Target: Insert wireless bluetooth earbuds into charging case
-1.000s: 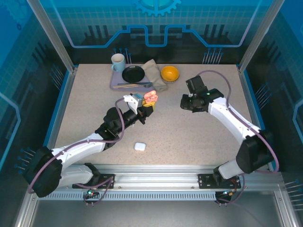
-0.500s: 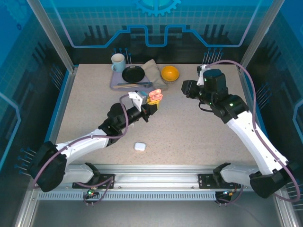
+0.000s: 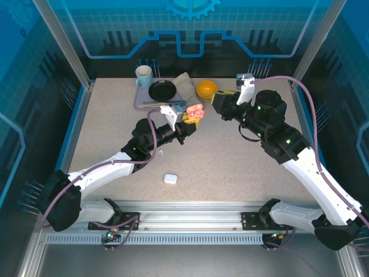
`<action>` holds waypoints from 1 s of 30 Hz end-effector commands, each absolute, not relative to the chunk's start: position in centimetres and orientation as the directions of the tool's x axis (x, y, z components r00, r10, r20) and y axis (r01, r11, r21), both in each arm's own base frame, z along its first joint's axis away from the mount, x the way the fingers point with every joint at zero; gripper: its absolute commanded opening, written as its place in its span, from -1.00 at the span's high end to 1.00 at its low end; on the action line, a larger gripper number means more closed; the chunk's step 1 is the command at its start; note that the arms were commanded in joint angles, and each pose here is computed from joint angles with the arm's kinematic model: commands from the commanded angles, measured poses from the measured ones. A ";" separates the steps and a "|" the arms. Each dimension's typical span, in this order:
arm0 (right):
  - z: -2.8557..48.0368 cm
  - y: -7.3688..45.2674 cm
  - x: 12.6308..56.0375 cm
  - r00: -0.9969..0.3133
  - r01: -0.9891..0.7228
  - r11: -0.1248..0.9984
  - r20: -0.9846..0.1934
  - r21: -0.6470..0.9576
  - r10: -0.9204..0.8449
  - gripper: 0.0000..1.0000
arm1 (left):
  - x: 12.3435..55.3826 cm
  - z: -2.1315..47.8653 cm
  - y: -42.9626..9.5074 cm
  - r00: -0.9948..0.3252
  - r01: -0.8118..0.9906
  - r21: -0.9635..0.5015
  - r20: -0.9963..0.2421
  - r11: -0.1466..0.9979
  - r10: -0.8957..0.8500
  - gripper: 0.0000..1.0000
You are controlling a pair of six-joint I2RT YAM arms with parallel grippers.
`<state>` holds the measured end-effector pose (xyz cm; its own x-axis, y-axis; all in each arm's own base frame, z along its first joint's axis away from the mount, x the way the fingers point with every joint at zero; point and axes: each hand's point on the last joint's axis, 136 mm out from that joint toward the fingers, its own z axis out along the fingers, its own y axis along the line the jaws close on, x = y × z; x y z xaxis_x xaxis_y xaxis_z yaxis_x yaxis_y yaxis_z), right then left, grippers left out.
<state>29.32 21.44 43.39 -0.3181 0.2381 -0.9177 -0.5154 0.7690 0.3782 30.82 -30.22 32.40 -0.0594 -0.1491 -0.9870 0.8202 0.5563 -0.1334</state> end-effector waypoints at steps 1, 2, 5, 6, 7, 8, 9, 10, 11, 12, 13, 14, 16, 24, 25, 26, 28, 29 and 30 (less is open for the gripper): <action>45.6 22.5 28.4 -0.205 -0.607 0.732 -0.951 0.308 0.230 0.47 | 30.6 34.7 -30.6 -0.023 0.847 -0.107 -0.986 0.521 -0.164 1.00; 45.6 22.7 28.3 -0.198 -0.614 0.731 -0.955 0.298 0.223 0.47 | 30.6 34.9 -30.6 -0.021 0.849 -0.104 -0.986 0.517 -0.164 1.00; 45.4 23.1 28.4 -0.180 -0.628 0.730 -0.963 0.270 0.202 0.47 | 30.4 35.5 -30.9 -0.021 0.859 -0.100 -0.987 0.502 -0.162 1.00; 45.4 23.2 28.4 -0.176 -0.633 0.728 -0.964 0.264 0.198 0.47 | 30.3 35.7 -31.0 -0.021 0.863 -0.101 -0.986 0.496 -0.164 1.00; 45.2 23.4 28.4 -0.175 -0.636 0.727 -0.966 0.258 0.189 0.48 | 30.3 35.8 -31.1 -0.021 0.865 -0.100 -0.986 0.491 -0.164 1.00; 45.2 23.6 28.4 -0.172 -0.640 0.726 -0.968 0.251 0.183 0.48 | 30.3 35.8 -31.1 -0.019 0.866 -0.098 -0.986 0.490 -0.165 1.00; 45.2 23.7 28.3 -0.170 -0.646 0.722 -0.969 0.246 0.178 0.48 | 30.3 35.9 -31.2 -0.018 0.868 -0.097 -0.986 0.487 -0.165 1.00; 45.0 23.8 28.4 -0.169 -0.647 0.724 -0.971 0.240 0.170 0.48 | 30.4 35.9 -31.3 -0.020 0.869 -0.099 -0.986 0.485 -0.166 1.00; 44.8 24.0 28.4 -0.169 -0.649 0.724 -0.972 0.234 0.163 0.48 | 30.4 35.9 -31.3 -0.021 0.869 -0.100 -0.986 0.484 -0.167 1.00; 44.6 24.1 28.4 -0.171 -0.652 0.723 -0.973 0.229 0.154 0.48 | 30.5 36.0 -31.4 -0.021 0.870 -0.101 -0.985 0.482 -0.169 1.00; 44.5 24.2 28.4 -0.169 -0.655 0.722 -0.975 0.222 0.147 0.48 | 30.5 36.0 -31.5 -0.023 0.871 -0.104 -0.985 0.480 -0.171 1.00; 44.3 24.3 28.5 -0.169 -0.656 0.723 -0.975 0.218 0.141 0.48 | 30.6 36.0 -31.5 -0.025 0.870 -0.107 -0.985 0.481 -0.173 1.00; 43.9 24.4 28.6 -0.174 -0.654 0.727 -0.977 0.211 0.127 0.49 | 30.7 36.1 -31.6 -0.024 0.871 -0.108 -0.984 0.479 -0.178 1.00; 41.9 24.5 28.9 -0.202 -0.644 0.737 -0.975 0.204 0.093 0.50 | 31.0 36.0 -31.7 -0.027 0.869 -0.111 -0.984 0.483 -0.178 1.00; 41.7 24.5 28.9 -0.206 -0.642 0.739 -0.974 0.204 0.090 0.50 | 30.9 36.0 -31.7 -0.028 0.868 -0.112 -0.984 0.483 -0.177 1.00; 41.5 24.5 29.0 -0.208 -0.640 0.741 -0.974 0.204 0.088 0.50 | 31.0 36.1 -31.7 -0.026 0.869 -0.111 -0.983 0.483 -0.179 1.00; 41.1 24.4 29.0 -0.213 -0.637 0.743 -0.973 0.204 0.084 0.50 | 31.0 36.0 -31.7 -0.026 0.868 -0.110 -0.984 0.484 -0.177 1.00; 40.9 24.4 29.0 -0.217 -0.634 0.746 -0.973 0.204 0.081 0.50 | 31.0 36.1 -31.6 -0.024 0.867 -0.110 -0.984 0.486 -0.179 1.00; 40.8 24.4 29.1 -0.219 -0.633 0.747 -0.973 0.203 0.080 0.50 | 31.0 36.1 -31.6 -0.025 0.867 -0.110 -0.984 0.486 -0.178 1.00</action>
